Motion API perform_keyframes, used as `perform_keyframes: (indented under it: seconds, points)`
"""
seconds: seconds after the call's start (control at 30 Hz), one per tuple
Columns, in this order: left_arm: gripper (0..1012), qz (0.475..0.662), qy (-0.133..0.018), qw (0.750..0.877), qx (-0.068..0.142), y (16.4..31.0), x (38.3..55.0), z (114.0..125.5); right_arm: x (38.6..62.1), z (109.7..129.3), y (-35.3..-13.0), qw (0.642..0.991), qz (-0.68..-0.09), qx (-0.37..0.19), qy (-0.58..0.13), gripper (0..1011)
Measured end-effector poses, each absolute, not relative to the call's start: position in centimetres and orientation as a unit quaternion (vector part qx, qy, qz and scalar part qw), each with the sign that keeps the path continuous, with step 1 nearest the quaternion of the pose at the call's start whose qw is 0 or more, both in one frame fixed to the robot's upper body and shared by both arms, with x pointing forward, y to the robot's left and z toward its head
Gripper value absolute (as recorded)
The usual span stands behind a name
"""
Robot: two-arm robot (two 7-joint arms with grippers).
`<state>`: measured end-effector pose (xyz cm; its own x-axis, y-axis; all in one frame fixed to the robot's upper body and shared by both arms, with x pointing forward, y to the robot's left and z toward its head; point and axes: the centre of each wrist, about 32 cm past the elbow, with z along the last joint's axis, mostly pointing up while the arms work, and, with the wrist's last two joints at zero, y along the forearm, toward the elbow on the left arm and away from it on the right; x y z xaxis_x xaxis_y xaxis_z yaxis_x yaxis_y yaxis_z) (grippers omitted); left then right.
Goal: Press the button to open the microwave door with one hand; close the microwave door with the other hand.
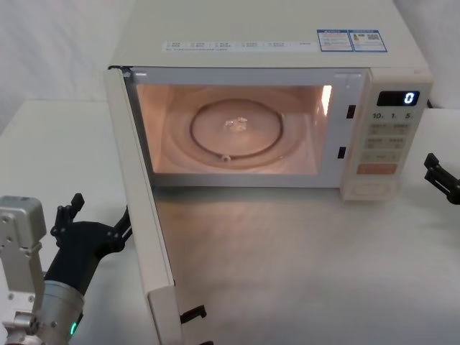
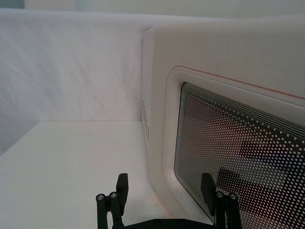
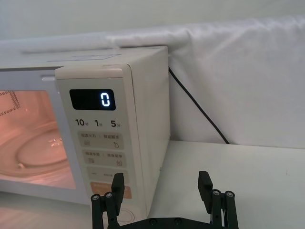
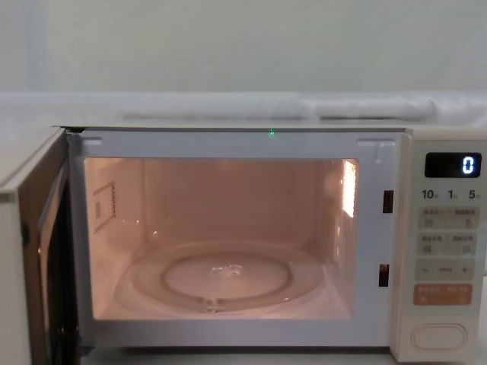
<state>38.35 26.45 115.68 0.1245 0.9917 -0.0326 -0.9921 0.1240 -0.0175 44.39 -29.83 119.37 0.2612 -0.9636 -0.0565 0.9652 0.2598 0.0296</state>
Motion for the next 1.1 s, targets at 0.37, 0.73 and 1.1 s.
perform_keyframes:
  seconds: [0.37,0.73,1.1]
  points:
    - [1001,0.662,0.006,0.750,-0.017,26.45,38.35,115.68,44.39,119.37,-29.83,0.794,-0.608,0.029,0.013,1002]
    - [1001,0.662,0.006,0.750,-0.017,26.45,38.35,115.68,44.39,119.37,-29.83,0.794,-0.608,0.029,0.013,1002]
    - [1001,0.662,0.006,0.750,-0.017,26.45,38.35,115.68,44.39,119.36,-29.83,0.794,-0.608,0.029,0.013,1002]
